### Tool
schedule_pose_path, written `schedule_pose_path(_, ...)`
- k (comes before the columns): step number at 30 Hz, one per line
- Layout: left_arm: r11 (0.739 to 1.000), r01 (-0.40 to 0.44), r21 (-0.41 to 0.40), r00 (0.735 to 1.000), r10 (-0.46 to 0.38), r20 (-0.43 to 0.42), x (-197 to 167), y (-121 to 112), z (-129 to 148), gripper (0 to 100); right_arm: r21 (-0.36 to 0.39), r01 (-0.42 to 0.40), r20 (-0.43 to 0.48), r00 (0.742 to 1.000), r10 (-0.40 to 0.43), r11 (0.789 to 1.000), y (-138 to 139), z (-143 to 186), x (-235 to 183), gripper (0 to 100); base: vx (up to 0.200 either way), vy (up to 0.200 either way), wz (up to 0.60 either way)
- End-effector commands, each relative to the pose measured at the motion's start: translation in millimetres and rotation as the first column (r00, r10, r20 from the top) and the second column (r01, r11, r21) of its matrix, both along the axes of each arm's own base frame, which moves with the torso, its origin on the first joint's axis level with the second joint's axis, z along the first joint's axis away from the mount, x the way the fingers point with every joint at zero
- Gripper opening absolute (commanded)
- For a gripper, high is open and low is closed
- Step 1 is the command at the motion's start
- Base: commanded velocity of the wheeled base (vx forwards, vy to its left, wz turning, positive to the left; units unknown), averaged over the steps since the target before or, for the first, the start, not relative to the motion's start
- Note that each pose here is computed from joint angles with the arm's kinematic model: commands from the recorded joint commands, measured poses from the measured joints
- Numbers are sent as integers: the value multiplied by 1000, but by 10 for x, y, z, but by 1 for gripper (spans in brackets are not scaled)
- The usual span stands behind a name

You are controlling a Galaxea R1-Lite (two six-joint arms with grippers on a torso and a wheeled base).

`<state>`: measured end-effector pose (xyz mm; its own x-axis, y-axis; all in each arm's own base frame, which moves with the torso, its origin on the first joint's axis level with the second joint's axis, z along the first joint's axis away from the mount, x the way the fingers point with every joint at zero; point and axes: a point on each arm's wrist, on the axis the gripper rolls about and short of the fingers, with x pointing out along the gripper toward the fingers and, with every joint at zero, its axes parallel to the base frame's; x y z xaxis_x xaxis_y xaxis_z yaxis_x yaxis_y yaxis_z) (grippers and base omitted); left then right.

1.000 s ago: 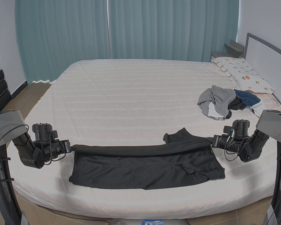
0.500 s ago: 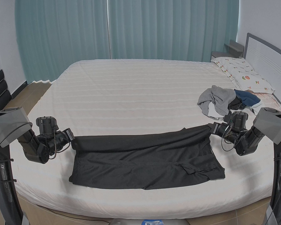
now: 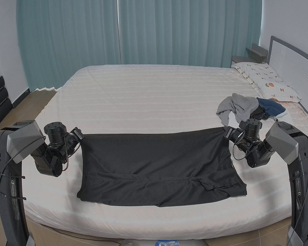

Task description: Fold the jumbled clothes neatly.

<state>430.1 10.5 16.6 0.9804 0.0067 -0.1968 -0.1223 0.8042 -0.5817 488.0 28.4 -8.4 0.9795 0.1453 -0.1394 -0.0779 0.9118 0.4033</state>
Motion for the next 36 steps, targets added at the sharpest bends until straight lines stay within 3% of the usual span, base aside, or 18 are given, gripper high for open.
schedule_pose_path(1,1000,6,16,998,-5,-58,-66,38,-175,0,1,-8,-45,999,8,1000,-11,-105,-103,0,0,0,0)
schedule_pose_path(4,999,33,36,997,-30,-70,-140,43,-153,0,6,-20,-63,998,20,1000,-40,-80,-177,0,0,0,0)
schedule_pose_path(9,980,179,85,980,-170,-105,-437,32,-22,0,17,-85,-124,989,86,996,-116,7,-479,0,0,0,0)
schedule_pose_path(15,924,325,202,938,-288,-191,-733,108,-83,0,-60,-153,-224,965,136,986,-212,-178,-746,0,0,0,0)
schedule_pose_path(18,893,358,272,926,-301,-229,-808,123,-147,0,-92,-171,-265,954,142,981,-254,-273,-856,0,0,0,0)
schedule_pose_path(25,866,372,334,919,-294,-262,-889,216,-189,0,-136,-206,-272,948,163,969,-256,-350,-993,0,0,0,0)
schedule_pose_path(27,843,390,371,912,-299,-281,-940,265,-212,0,-154,-215,-279,946,167,964,-256,-369,-1016,0,0,0,0)
schedule_pose_path(36,795,458,398,878,-335,-341,-1031,235,-367,0,-164,-232,-315,933,172,959,-249,-436,-1109,0,0,0,0)
